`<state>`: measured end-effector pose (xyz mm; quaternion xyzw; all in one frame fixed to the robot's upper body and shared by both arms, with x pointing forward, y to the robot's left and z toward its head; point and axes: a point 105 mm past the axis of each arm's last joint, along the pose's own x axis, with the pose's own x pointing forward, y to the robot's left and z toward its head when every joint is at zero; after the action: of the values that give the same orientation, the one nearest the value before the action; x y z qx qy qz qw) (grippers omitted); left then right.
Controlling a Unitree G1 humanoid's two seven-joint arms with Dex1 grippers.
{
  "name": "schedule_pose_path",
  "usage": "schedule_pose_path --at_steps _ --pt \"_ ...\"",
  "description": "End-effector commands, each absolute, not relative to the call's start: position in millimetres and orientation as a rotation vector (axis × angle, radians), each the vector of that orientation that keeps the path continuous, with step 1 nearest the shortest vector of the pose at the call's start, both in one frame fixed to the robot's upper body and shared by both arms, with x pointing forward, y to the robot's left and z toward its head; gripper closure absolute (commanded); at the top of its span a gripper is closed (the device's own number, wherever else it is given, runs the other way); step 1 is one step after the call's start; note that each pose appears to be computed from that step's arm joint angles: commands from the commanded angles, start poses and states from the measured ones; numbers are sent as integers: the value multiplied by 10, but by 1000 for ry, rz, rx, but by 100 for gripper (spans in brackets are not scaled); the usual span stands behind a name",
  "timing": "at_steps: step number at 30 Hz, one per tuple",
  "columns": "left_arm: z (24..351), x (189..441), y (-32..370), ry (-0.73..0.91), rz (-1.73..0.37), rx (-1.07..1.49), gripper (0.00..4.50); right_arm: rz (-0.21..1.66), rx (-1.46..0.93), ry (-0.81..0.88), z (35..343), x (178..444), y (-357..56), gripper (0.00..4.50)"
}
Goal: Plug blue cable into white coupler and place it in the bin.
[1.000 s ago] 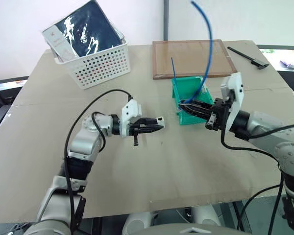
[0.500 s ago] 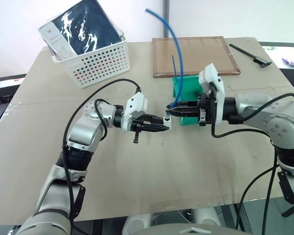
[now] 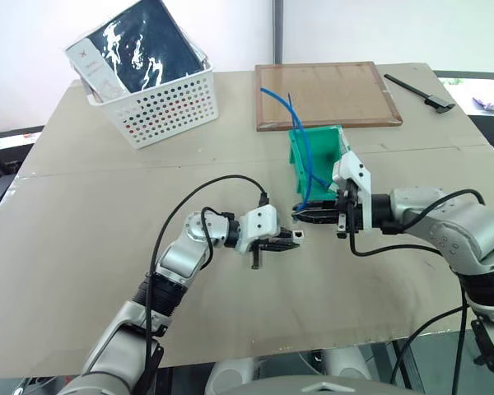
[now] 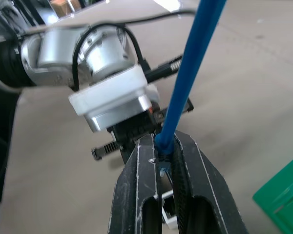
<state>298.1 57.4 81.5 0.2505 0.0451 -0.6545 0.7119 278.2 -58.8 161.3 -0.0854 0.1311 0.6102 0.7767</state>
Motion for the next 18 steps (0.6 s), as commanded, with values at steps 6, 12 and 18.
schedule_pose_path --at_steps 6,12,18 --pt "798 3049 599 86 -1455 593 415 1356 -305 286 1410 2786 -580 450" --pt "817 3046 621 84 -1465 606 415 1336 -312 287 1351 2857 -629 450" --pt "852 3035 615 82 -1481 610 415 1329 -310 257 1431 2918 -647 450"
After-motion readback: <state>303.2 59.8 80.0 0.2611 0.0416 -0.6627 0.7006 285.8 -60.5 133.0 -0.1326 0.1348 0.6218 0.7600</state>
